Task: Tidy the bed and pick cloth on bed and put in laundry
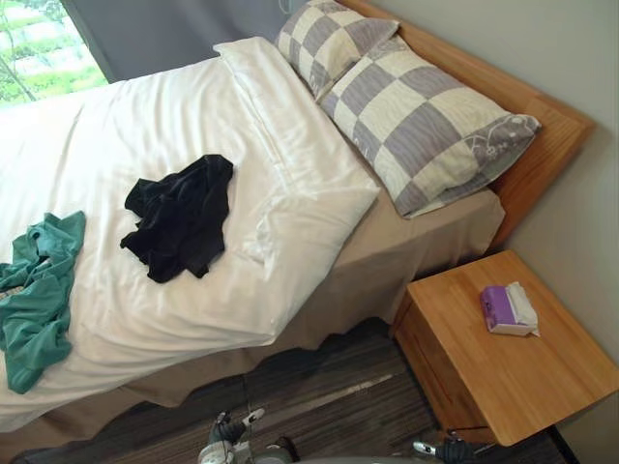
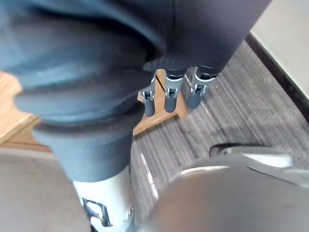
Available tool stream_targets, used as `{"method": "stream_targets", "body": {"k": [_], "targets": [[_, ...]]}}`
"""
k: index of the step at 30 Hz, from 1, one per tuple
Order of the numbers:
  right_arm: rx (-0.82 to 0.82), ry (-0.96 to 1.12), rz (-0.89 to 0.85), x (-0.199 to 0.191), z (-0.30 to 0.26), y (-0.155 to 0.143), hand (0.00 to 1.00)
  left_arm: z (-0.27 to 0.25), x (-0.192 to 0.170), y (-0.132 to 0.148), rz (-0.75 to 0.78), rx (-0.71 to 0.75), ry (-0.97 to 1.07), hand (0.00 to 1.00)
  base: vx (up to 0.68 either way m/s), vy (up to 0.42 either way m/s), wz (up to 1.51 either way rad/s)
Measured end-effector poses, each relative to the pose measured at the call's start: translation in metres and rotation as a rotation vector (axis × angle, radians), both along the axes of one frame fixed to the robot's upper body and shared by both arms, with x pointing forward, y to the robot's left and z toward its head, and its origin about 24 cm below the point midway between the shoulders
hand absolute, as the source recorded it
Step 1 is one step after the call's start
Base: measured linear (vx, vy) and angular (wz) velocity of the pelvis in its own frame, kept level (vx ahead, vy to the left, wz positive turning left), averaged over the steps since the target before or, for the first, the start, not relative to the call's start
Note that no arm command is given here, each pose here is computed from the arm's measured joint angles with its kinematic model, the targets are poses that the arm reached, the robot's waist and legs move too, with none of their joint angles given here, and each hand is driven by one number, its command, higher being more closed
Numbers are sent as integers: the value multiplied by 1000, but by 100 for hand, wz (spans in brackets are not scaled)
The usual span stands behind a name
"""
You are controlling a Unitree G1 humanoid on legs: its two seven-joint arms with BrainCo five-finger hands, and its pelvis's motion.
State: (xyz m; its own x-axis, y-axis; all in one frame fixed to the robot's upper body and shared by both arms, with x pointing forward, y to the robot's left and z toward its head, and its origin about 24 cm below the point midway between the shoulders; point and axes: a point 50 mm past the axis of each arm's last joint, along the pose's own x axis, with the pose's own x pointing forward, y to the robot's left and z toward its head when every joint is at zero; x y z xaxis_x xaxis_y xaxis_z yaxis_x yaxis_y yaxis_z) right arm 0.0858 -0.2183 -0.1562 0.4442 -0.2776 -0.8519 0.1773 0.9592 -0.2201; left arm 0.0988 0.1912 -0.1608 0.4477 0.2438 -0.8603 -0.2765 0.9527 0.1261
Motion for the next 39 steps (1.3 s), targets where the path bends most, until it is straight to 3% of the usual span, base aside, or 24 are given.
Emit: {"method": "stream_targets", "body": {"k": [8,10,18,21,26,31,39], "targets": [[9,-192,85,29,20,20,0,6,1,36,-15,97,11,0,52,-64,31],[-5,-291,76,44,34,19,0,4,-1,29,-30,85,26,0,229,-172,33],[-213,-1004,219,122,179,14,0,4,-3,28,-72,102,24,0,142,-42,-4],[-283,-1231,386,145,233,37,0,4,-4,29,-100,104,28,0,11,1,-1],[-308,-1543,747,187,304,106,0,5,-5,36,-120,126,36,0,-62,2,0],[-400,-1618,899,227,345,131,0,2,-20,37,-102,119,67,0,-95,5,15],[-662,-1667,896,268,416,122,0,6,-18,46,-68,131,32,0,-61,-6,24]]}}
